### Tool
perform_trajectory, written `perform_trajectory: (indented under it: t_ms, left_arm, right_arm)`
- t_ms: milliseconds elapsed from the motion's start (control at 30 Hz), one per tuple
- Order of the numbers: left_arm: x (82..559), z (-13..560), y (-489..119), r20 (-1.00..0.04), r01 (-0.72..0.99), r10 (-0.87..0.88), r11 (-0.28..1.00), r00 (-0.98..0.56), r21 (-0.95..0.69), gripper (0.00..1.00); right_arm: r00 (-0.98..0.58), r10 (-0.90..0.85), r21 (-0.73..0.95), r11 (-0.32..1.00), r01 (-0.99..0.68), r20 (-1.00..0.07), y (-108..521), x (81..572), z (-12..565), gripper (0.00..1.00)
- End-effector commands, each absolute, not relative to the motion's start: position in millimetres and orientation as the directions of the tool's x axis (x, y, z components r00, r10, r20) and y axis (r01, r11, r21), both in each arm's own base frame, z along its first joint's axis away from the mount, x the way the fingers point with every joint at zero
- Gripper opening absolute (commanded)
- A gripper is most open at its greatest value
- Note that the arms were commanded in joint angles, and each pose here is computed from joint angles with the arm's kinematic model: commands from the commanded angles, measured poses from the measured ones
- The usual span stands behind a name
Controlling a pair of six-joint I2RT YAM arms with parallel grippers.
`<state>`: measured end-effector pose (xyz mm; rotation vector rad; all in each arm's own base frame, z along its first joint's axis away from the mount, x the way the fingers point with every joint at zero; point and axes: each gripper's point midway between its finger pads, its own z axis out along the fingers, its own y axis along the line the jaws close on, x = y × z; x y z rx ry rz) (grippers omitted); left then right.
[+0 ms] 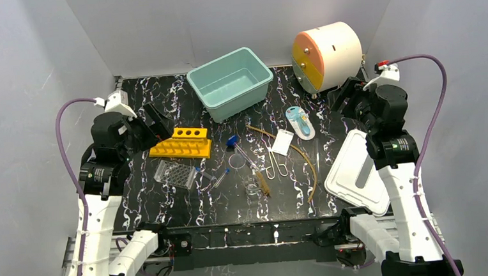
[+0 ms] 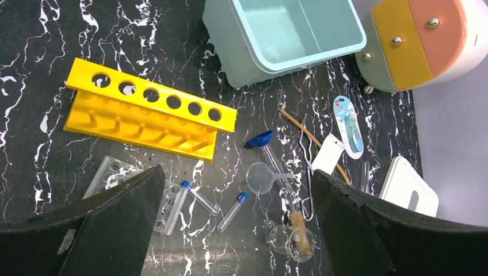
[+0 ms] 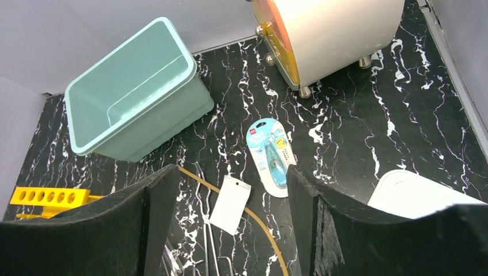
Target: Organize the chemistry lab equipment
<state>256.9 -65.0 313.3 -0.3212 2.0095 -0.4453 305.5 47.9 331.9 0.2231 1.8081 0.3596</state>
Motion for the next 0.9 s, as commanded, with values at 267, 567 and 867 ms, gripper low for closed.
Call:
perform_trajectory:
  t_ms: [267,567,867]
  left_arm:
    - [253.4,378.8,-79.0,-0.848,0.136,-0.442,0.858,-0.291,-0.494,0.98]
    - [250.0,311.4,-46.8,-0.714,-0.236,-0.596,0.802,-0.366,-0.549,0.98]
    - [219.8,313.4,-44.1,-0.736,-0.123,-0.640,0.766,-0.220,-0.630,0.98]
  right_arm:
    - [-0.391,0.302,0.335,0.942,-0.019,-0.869,49.7,293.1,306.5,0.80]
    - [-0.633,0.315,0.323,0.940,0.107,-0.707,48.1,271.8,222.2,0.79]
    - [-0.810,0.335,0.297,0.932,0.209,-0.481,53.3,256.9,138.1,0.68]
